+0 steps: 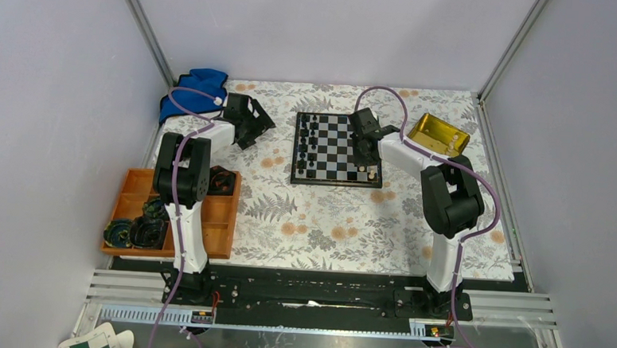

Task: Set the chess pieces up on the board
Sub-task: Place the chess piece on the chessboard, then pick up the chess piece from the storage box.

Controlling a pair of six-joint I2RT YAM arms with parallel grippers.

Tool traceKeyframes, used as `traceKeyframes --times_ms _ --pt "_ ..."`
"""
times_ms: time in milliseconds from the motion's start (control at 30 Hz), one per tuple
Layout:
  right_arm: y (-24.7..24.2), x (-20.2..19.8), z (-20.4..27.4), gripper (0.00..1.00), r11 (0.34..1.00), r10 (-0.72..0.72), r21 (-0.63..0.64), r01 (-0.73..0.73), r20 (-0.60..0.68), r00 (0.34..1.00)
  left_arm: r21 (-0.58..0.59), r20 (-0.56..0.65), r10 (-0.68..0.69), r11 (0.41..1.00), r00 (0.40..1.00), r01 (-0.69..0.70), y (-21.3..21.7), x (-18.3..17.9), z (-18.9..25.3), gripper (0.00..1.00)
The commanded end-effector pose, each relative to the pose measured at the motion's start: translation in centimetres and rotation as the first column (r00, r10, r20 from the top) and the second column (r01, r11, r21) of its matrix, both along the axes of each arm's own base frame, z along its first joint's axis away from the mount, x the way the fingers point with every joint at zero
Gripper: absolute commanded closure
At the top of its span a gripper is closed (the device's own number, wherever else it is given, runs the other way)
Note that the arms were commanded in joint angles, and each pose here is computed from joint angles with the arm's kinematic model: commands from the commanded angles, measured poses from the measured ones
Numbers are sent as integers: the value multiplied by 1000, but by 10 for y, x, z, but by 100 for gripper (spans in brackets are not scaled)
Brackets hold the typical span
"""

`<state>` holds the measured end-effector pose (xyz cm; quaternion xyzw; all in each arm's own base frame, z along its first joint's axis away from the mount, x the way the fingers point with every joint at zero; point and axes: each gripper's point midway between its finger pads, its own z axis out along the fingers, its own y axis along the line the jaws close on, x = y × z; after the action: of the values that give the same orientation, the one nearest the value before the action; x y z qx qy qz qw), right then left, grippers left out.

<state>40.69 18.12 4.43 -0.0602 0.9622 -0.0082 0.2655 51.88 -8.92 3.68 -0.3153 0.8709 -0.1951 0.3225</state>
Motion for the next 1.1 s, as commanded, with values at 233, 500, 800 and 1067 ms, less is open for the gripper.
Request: traceKeyframes --times_ms 233,500,800,1067 --pt "9 12 35 62 1000 23 12 -24 72 997 33 -187 14 999 982 -8 13 -41 -55 1" --pt "9 27 114 57 998 -5 61 -9 227 974 27 -183 15 1000 983 -10 12 -39 -53 1" --pt "-105 54 159 52 953 -304 103 286 321 897 18 -186 14 1000 982 -11 10 -39 -54 1" --pt "-216 50 132 49 842 -532 85 532 293 795 8 -185 12 1000 983 -11 9 -37 -55 1"
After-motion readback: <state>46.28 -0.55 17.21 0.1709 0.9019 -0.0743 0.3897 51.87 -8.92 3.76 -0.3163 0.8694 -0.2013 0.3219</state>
